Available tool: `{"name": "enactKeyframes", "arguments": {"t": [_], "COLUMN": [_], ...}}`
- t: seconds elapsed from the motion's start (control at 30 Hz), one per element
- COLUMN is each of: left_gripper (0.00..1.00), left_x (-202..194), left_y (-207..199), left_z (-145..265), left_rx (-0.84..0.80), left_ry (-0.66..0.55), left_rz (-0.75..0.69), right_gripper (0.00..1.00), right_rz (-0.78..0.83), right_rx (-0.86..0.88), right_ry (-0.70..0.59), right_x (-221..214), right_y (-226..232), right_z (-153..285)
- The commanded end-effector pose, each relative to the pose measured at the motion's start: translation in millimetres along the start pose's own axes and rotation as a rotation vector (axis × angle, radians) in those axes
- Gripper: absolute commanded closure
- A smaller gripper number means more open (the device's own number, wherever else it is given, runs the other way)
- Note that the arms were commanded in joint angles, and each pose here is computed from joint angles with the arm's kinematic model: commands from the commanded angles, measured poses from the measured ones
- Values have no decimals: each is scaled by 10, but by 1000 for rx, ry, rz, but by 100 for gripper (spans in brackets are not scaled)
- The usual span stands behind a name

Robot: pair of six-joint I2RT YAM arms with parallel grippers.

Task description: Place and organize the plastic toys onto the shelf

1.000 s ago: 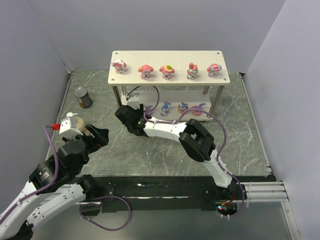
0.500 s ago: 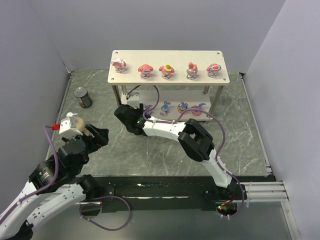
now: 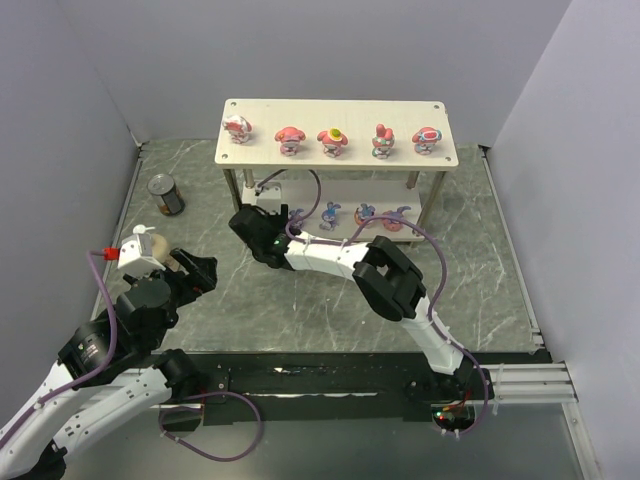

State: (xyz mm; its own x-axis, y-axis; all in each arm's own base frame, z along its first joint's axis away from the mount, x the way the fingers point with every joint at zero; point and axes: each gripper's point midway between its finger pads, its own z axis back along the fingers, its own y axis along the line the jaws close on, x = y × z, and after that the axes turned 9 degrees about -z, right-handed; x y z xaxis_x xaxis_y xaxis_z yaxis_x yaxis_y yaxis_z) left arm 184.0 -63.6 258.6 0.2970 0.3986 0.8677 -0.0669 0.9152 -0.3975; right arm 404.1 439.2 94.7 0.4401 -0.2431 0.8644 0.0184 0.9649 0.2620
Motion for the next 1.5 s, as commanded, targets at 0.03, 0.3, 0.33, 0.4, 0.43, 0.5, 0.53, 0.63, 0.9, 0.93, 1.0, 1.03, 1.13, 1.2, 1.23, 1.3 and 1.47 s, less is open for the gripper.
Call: {"name": "enactKeyframes", "arguments": {"t": [0.03, 0.3, 0.33, 0.4, 0.43, 0.5, 0.53, 0.63, 0.9, 0.93, 1.0, 1.03, 1.13, 1.2, 1.23, 1.3, 1.47], "left_gripper": [7, 7, 7, 7, 7, 7, 7, 7, 7, 7, 7, 7, 7, 7, 7, 7, 7], "left_x": [100, 97, 104, 106, 104, 110, 107, 117, 115, 121, 118, 120, 117, 122, 115, 119, 122], "left_y": [-7, -2, 2, 2, 2, 5, 7, 4, 15, 11, 15, 16, 12, 14, 15, 10, 14], "left_z": [6, 7, 11, 13, 11, 15, 16, 20, 24, 30, 27, 29, 24, 29, 25, 28, 29], "left_rx": [16, 18, 19, 18, 19, 18, 19, 16, 17, 14, 17, 16, 16, 15, 17, 15, 16], "left_ry": [-26, -25, -27, -28, -27, -29, -29, -32, -33, -34, -33, -34, -34, -36, -33, -33, -35], "left_rz": [24, 25, 26, 29, 26, 30, 29, 33, 35, 36, 35, 36, 36, 38, 35, 35, 37], "right_gripper": [32, 19, 18, 17, 17, 17, 17, 18, 20, 21, 22, 22, 23, 23, 23, 23, 23], "right_rz": [-23, -35, -41, -49, -61, -64, -69, -79, -96, -106, -94, -103, -119, -124, -130, -143, -156], "right_rx": [-15, 24, 36, 46, 57, 60, 65, 65, 67, 67, 52, 50, 43, 42, 31, 32, 38], "right_ry": [-45, -38, -42, -46, -51, -47, -46, -41, -45, -49, -39, -38, -29, -21, -9, -2, 9], "right_x": [62, 62, 94, 106, 144, 148, 157, 171, 175, 187, 153, 170, 164, 159, 129, 130, 105], "right_y": [-41, -29, -6, -7, 23, 23, 37, 35, 82, 94, 51, 45, 37, 32, 18, 47, 56], "right_z": [-163, -107, -80, -72, -46, -32, -15, 7, 82, 89, 101, 107, 132, 134, 152, 160, 177]}}
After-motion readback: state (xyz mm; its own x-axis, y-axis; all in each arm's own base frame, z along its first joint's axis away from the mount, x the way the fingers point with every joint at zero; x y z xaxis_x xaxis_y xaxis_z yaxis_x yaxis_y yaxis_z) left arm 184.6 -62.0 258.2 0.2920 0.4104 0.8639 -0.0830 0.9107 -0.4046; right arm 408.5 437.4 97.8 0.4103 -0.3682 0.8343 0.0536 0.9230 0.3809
